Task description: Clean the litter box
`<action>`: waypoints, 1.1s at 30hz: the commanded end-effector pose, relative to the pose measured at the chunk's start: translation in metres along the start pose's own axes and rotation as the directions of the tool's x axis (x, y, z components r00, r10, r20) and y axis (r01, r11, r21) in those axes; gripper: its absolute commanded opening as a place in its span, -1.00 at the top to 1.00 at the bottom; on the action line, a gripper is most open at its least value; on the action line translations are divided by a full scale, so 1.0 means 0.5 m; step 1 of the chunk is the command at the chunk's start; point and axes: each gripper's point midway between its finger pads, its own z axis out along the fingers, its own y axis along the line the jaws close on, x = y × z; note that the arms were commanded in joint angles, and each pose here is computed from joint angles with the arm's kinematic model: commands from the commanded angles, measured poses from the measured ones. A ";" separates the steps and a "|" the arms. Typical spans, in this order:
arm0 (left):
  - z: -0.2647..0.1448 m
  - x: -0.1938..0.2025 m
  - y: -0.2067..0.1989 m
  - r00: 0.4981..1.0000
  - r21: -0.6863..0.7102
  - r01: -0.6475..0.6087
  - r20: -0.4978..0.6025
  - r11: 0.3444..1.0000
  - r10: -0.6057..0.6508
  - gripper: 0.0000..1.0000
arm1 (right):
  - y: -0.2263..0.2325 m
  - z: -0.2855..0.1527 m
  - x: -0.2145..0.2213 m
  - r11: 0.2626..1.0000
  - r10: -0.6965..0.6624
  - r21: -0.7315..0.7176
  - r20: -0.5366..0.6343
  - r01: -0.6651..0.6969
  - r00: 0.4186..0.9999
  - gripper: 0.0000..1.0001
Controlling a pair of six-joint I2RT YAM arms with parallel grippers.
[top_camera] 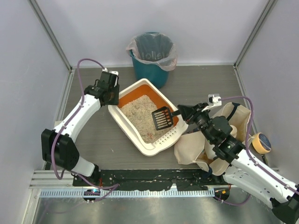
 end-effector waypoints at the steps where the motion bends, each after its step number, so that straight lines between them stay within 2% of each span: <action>1: 0.058 -0.020 -0.040 0.976 0.122 -0.216 0.000 0.969 0.218 1.00 | 0.009 0.009 -0.031 0.999 0.038 0.018 0.063 -0.039 0.997 0.98; 5: 0.089 -0.032 -0.047 0.965 0.134 -0.259 -0.007 0.957 0.262 1.00 | -0.002 0.017 -0.022 0.998 0.034 0.059 0.073 -0.039 0.997 0.98; 13: 0.125 -0.087 -0.064 0.974 0.120 -0.223 -0.013 0.967 0.226 0.96 | -0.013 0.032 -0.023 0.991 0.049 0.114 0.139 -0.065 0.989 0.98; 14: 0.132 -0.085 -0.062 0.975 0.110 -0.216 -0.028 0.970 0.220 0.89 | -0.017 0.032 -0.025 0.990 0.050 0.126 0.151 -0.070 0.987 0.98; 15: 0.129 -0.096 -0.063 0.977 0.105 -0.206 -0.023 0.973 0.210 0.64 | -0.018 0.033 -0.025 0.989 0.053 0.132 0.158 -0.075 0.986 0.98; 16: 0.125 -0.092 -0.062 0.980 0.101 -0.190 -0.035 0.977 0.194 0.48 | -0.013 0.035 -0.021 0.989 0.057 0.128 0.157 -0.078 0.986 0.98; 17: 0.121 -0.096 -0.059 0.982 0.092 -0.181 -0.031 0.979 0.184 0.09 | -0.016 0.036 -0.021 0.986 0.054 0.145 0.164 -0.078 0.985 0.98; 21: 0.082 -0.111 -0.060 0.991 0.099 -0.134 0.014 0.986 0.133 -0.47 | -0.009 0.042 -0.016 0.984 0.034 0.169 0.166 -0.062 0.986 0.98; 24: 0.031 -0.130 -0.060 0.994 0.115 -0.085 0.071 0.990 0.077 -0.64 | 0.001 0.049 -0.016 0.984 -0.002 0.178 0.157 -0.026 0.988 0.98; 28: -0.026 -0.120 -0.081 0.996 0.201 -0.005 0.093 0.980 -0.014 -0.68 | 0.000 0.058 -0.016 0.978 -0.037 0.208 0.149 0.006 0.988 0.98; 33: -0.037 -0.037 -0.077 0.996 0.207 0.084 -0.009 0.975 -0.084 -0.60 | -0.008 0.060 -0.014 0.970 -0.066 0.241 0.143 0.030 0.987 0.98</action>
